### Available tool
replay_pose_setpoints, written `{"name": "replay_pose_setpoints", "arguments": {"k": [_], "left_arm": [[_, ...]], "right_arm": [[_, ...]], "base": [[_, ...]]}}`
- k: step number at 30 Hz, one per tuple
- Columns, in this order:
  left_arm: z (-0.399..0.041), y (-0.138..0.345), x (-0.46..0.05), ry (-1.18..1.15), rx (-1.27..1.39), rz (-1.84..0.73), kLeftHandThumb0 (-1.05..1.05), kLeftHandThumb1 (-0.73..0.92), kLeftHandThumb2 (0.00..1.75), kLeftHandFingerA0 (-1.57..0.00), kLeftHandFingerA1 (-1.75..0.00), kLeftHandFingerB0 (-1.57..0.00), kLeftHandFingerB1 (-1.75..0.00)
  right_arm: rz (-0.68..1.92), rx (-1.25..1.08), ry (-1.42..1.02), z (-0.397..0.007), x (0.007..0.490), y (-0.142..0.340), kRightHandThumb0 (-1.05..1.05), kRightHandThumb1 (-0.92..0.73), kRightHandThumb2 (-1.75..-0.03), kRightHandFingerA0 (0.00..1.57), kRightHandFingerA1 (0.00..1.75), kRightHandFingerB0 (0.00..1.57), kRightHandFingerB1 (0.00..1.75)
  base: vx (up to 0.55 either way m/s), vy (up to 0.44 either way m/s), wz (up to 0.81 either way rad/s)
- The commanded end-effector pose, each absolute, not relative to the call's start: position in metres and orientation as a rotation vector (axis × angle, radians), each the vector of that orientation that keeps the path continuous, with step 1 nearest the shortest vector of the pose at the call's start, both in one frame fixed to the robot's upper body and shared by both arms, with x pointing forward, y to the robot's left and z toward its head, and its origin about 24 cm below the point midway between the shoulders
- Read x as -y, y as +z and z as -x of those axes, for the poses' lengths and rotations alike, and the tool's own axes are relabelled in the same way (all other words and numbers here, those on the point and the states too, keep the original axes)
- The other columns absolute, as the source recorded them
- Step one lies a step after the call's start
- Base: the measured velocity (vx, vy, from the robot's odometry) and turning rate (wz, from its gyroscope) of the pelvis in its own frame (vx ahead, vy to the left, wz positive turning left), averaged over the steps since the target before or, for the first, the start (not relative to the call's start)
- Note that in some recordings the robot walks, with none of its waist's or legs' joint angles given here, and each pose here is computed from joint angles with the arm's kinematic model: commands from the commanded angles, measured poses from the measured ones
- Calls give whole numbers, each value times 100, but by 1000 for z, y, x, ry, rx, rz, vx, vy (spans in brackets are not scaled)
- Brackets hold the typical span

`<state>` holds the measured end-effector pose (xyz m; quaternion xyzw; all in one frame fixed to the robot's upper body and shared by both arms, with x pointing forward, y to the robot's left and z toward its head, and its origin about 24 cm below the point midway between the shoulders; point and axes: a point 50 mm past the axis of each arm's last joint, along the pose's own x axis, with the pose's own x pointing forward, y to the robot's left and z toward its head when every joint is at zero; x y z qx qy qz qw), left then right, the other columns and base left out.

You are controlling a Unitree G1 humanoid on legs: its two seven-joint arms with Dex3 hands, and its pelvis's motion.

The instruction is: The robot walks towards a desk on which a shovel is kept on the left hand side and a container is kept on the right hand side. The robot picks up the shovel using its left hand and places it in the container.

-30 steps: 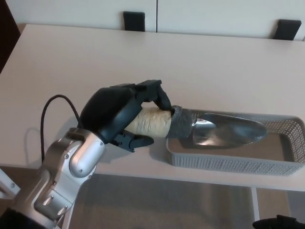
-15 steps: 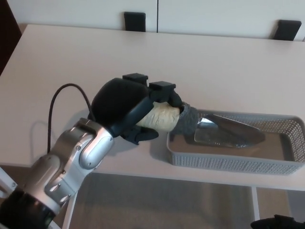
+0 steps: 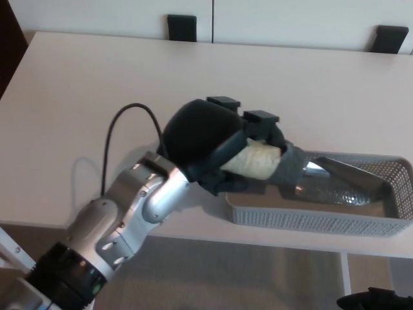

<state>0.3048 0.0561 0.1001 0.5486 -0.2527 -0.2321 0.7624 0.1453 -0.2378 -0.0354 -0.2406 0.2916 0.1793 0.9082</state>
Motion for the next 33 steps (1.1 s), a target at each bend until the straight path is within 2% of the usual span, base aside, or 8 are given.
{"name": "replay_pose_setpoints", "arguments": {"k": [1,21,22,23,25,27,28,33], "left_arm": [[-303,98,-49,-694,442,-1335,-102,70,102,0,0,0,-7],[-282,220,-81,-512,732,-1123,-104,72,111,0,0,0,-1],[-274,234,-86,-501,773,-1058,-98,85,65,0,0,0,0],[-263,249,-94,-501,800,-996,-103,68,106,0,0,0,-3],[-231,277,-113,-542,864,-869,-100,65,104,0,0,0,-6],[-197,277,-138,-641,902,-677,-67,44,74,-28,-42,-8,-34],[-187,272,-145,-662,884,-621,-58,50,56,-47,-36,-15,-30],[-147,243,-183,-816,732,-457,-59,48,75,-36,-46,-8,-38]], "right_arm": [[530,-604,388,-147,241,-33,-32,-58,-57,57,51,47,44],[574,-605,399,-151,240,-33,-34,-58,-57,58,49,48,43],[582,-604,402,-150,241,-33,-34,-58,-57,58,49,48,43],[579,-607,400,-150,241,-33,-34,-58,-57,58,49,48,43],[588,-614,402,-149,244,-32,-34,-59,-57,57,49,48,43],[589,-622,397,-146,248,-33,-33,-59,-57,57,49,48,43],[587,-631,396,-144,250,-33,-33,-59,-57,56,49,47,43],[574,-660,386,-138,255,-37,-33,-58,-57,56,49,47,43]], "base": [[0,0,0],[0,0,0],[0,0,0],[0,0,0],[0,0,0],[0,0,0],[0,0,0],[0,0,0]]}}
